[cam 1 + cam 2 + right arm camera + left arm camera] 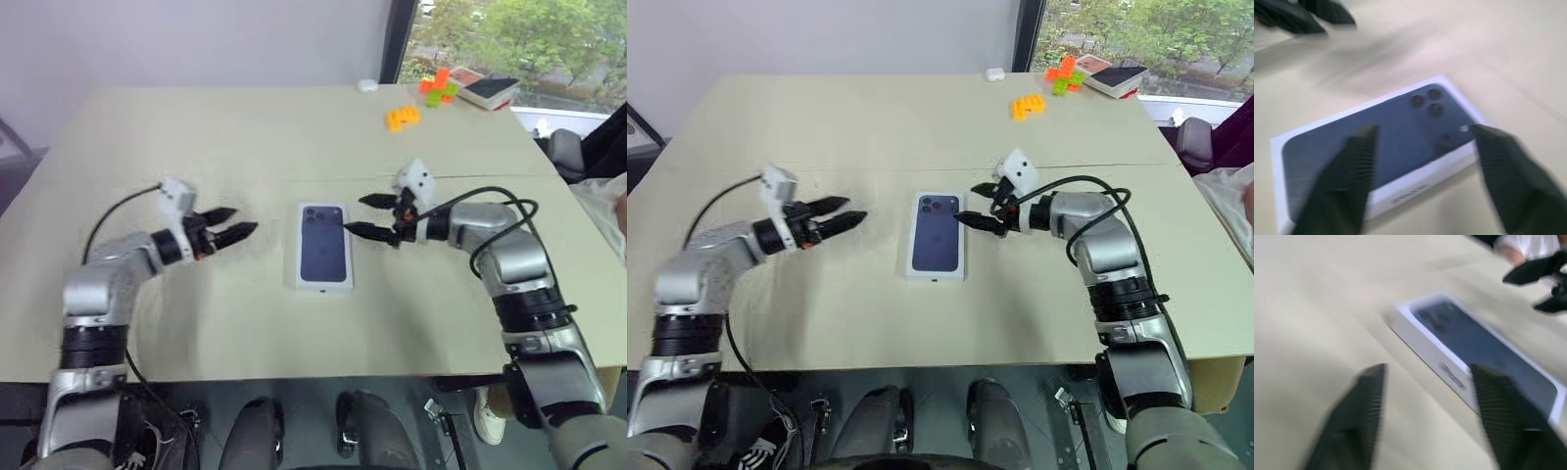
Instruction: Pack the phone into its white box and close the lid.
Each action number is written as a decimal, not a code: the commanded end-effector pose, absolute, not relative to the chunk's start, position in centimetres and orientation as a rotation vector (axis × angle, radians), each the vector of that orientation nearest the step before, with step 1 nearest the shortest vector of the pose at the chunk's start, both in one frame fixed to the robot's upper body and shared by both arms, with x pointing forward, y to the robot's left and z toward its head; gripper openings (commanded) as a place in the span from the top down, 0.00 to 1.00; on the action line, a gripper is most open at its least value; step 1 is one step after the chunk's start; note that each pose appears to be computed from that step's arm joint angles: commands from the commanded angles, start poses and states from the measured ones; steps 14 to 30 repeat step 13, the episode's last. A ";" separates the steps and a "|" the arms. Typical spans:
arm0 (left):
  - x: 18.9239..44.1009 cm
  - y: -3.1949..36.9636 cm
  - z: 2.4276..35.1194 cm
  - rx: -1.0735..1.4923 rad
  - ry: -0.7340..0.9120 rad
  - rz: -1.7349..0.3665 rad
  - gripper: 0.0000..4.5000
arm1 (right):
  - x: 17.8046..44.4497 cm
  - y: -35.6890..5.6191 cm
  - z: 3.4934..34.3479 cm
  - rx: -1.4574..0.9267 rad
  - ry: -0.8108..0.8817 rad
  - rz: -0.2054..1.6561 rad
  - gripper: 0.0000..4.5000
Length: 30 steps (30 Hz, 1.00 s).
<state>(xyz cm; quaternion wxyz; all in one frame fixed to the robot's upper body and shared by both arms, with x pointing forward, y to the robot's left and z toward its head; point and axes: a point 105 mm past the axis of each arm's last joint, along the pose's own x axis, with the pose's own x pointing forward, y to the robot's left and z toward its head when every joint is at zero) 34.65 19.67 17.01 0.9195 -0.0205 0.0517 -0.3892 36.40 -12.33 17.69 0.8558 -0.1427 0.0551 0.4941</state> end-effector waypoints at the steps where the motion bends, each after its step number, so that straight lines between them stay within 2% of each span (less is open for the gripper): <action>1: 33.4 21.4 18.4 -0.017 0.048 -0.810 0.01 | 35.5 -13.6 18.7 -0.349 0.046 1.080 0.01; 8: 30.6 25.3 17.6 0.000 0.086 -0.768 0.01 | 35.3 -18.7 18.6 -0.445 0.034 1.040 0.01; 13: 29.4 27.0 17.5 0.083 0.088 -0.713 0.01 | 35.4 -20.9 17.9 -0.449 0.066 1.024 0.01; 30: 29.4 27.0 17.5 0.083 0.088 -0.713 0.01 | 35.4 -20.9 17.9 -0.449 0.066 1.024 0.01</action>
